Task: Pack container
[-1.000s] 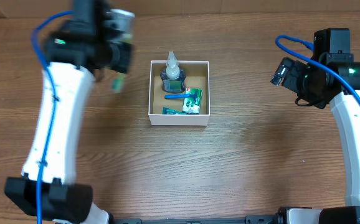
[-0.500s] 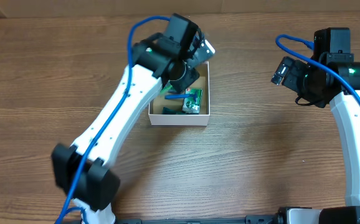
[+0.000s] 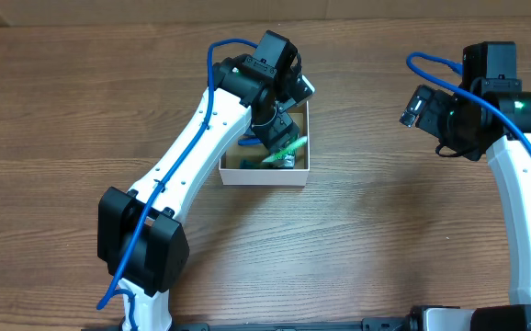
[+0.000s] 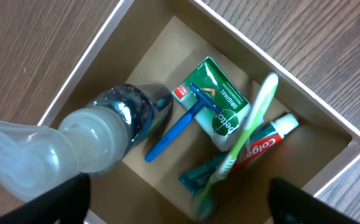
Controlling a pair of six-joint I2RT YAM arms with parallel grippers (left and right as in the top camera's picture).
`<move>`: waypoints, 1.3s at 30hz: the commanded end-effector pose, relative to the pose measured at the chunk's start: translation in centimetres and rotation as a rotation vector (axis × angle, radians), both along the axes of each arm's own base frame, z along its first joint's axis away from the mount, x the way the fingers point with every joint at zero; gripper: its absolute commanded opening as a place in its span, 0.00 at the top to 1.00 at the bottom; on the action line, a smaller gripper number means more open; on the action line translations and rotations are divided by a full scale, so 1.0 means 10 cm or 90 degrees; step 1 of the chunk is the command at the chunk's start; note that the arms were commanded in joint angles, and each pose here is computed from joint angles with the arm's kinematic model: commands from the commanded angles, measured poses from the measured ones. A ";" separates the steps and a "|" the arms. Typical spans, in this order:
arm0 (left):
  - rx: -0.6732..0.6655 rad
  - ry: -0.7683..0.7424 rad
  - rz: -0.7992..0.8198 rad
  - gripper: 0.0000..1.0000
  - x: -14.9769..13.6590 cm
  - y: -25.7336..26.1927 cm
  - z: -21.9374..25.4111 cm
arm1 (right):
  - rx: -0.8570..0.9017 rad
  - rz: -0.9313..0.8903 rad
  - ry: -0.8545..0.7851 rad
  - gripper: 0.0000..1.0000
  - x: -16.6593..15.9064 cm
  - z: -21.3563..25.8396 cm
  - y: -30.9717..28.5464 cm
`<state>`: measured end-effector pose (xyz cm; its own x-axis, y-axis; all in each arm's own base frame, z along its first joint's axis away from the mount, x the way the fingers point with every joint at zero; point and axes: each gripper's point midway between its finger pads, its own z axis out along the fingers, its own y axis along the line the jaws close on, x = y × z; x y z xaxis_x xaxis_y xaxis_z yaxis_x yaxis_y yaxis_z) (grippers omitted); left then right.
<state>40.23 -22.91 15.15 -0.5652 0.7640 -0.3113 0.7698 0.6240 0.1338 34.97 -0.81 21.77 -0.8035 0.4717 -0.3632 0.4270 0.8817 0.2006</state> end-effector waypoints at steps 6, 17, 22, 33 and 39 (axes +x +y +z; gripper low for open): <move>-0.022 -0.094 0.070 0.00 0.03 0.22 0.62 | -0.052 -0.001 -0.033 0.00 0.10 0.06 -0.11; -0.143 -0.209 0.330 0.00 0.11 1.33 1.58 | -0.133 0.187 -0.189 0.00 0.59 0.43 0.33; -0.155 -0.197 0.428 0.00 0.17 1.74 1.54 | -0.140 0.185 -0.265 0.00 0.79 0.63 0.37; -0.136 -0.191 0.426 0.00 -0.15 1.93 1.68 | -0.119 0.171 -0.172 0.00 0.47 0.42 0.34; -0.162 -0.251 0.404 0.00 -0.54 1.96 1.98 | -0.096 0.144 -0.152 0.00 0.15 0.46 0.32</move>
